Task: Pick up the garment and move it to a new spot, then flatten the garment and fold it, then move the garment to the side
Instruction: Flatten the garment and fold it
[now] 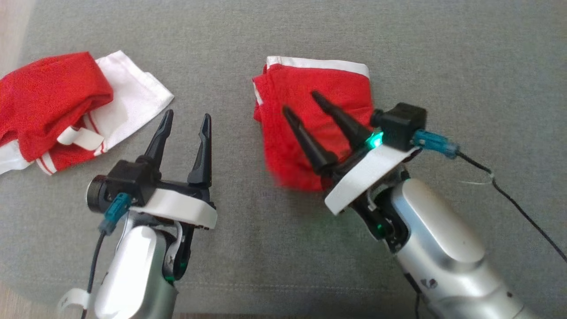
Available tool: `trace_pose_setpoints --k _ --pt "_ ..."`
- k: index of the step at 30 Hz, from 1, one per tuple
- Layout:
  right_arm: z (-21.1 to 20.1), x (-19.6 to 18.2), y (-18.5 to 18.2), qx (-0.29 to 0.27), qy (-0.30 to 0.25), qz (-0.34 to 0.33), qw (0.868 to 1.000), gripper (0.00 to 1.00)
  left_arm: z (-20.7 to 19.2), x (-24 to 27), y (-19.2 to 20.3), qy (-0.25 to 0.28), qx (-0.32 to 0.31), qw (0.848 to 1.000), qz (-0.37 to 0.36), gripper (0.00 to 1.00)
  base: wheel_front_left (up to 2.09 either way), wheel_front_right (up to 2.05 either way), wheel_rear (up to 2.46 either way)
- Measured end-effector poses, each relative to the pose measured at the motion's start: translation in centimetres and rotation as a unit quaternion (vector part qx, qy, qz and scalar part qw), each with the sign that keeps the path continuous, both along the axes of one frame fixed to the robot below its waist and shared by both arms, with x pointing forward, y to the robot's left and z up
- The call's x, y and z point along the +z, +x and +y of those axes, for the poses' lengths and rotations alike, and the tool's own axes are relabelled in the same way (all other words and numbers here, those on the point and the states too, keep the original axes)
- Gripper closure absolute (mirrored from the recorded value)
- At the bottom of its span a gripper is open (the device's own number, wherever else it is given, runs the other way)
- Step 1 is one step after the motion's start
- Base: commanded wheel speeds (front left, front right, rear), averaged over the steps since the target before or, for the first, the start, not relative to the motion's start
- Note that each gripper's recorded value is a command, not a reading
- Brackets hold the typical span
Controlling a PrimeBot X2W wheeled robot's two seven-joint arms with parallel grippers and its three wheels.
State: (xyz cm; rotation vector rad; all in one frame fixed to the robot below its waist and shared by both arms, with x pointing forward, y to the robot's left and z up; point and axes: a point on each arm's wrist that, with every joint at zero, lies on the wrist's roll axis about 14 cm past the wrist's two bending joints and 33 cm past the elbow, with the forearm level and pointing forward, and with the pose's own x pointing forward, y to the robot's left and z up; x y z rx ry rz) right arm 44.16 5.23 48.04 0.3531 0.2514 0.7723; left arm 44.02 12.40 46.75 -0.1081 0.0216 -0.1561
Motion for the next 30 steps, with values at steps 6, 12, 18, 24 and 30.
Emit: trace_pose_setpoints --k 6,12,18,24,30 --pt "-2.8 2.3 2.2 -0.063 0.027 -0.06 0.996 0.0 -0.4 0.1 0.3 -0.002 -0.005 1.0 -0.002 0.0 0.0 0.0 0.0" --pt "-10.9 3.6 4.6 -0.18 -0.006 -0.119 0.976 0.0 -0.4 0.6 0.6 -0.003 -0.002 1.0 -0.012 0.0 0.0 0.0 0.0" --pt "-19.7 0.6 1.9 -0.283 -0.073 -0.087 0.952 0.0 -0.1 1.4 0.6 -0.002 0.005 1.0 -0.023 0.0 0.0 0.0 0.0" --pt "-21.9 0.8 -0.8 -0.312 -0.09 -0.078 0.943 0.0 1.0 1.2 -0.6 0.007 0.02 1.0 -0.016 0.0 0.0 0.0 0.0" --pt "-22.1 1.7 -2.7 -0.318 -0.092 -0.076 0.94 0.0 1.6 1.7 -2.2 0.014 0.022 0.999 -0.02 0.0 0.0 0.0 0.0"
